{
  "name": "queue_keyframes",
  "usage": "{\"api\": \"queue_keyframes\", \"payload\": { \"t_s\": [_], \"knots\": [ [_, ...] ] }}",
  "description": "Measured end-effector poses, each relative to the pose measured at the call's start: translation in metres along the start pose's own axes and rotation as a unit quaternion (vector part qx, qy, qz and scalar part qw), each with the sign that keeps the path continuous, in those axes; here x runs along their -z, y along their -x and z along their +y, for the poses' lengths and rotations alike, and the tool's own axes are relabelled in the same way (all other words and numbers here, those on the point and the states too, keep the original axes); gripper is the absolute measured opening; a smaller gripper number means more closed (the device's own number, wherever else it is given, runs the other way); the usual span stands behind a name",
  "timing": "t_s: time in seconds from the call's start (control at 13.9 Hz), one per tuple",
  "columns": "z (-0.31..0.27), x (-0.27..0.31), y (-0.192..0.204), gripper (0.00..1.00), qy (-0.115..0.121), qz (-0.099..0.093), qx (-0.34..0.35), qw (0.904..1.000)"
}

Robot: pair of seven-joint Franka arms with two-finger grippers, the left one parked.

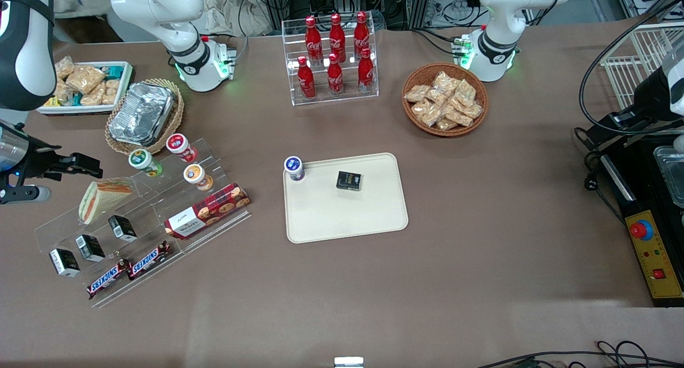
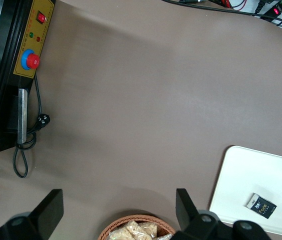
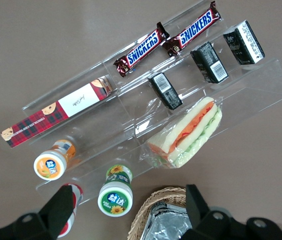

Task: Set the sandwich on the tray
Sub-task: 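Move the right gripper over the wrapped sandwich in the acrylic rack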

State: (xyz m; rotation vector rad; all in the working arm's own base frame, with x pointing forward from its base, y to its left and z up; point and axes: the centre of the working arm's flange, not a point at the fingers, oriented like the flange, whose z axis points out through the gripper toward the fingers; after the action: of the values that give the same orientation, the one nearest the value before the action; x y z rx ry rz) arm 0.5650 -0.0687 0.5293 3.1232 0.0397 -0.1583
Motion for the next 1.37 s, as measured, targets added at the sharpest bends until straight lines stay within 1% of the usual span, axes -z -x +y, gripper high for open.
{"api": "queue_keyframes", "payload": {
  "t_s": [0.94,1.22,1.37],
  "knots": [
    [0.002,-0.002,0.000,1.00,0.000,-0.003,-0.007,1.0000],
    [0.005,0.000,0.002,1.00,-0.001,-0.003,-0.083,0.9965],
    [0.013,0.001,0.002,1.00,-0.002,0.002,-0.118,0.9931]
  ]
}}
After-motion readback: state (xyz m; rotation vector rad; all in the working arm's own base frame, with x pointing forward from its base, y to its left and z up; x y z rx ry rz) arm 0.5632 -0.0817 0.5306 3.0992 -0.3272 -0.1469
